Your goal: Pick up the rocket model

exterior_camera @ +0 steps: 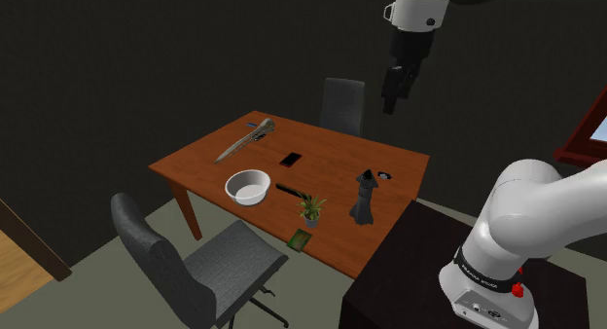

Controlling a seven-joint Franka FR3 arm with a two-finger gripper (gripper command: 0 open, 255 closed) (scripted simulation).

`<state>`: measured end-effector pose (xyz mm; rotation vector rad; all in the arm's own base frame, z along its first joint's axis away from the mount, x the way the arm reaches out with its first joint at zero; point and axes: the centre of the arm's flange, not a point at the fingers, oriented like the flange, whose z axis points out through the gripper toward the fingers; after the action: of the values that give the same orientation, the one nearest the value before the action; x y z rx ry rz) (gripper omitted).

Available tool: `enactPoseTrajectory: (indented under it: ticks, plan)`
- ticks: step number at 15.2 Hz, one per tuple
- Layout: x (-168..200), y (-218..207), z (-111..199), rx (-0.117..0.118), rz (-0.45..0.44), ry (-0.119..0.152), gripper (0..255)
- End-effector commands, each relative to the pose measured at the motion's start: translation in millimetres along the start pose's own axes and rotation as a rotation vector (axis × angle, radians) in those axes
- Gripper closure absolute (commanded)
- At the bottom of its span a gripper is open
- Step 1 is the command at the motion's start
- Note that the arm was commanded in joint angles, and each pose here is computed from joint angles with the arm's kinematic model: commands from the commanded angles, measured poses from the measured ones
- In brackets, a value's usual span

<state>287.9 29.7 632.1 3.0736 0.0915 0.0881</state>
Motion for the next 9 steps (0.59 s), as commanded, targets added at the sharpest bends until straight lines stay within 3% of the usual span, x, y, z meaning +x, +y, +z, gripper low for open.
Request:
enactPoseTrajectory:
  ticks: [1, 9]
  plan:
    - [0, 0, 0, 0.000, 0.000, 0.000, 0]
    - [45, 32, 95, -0.060, -0.217, -0.136, 0]
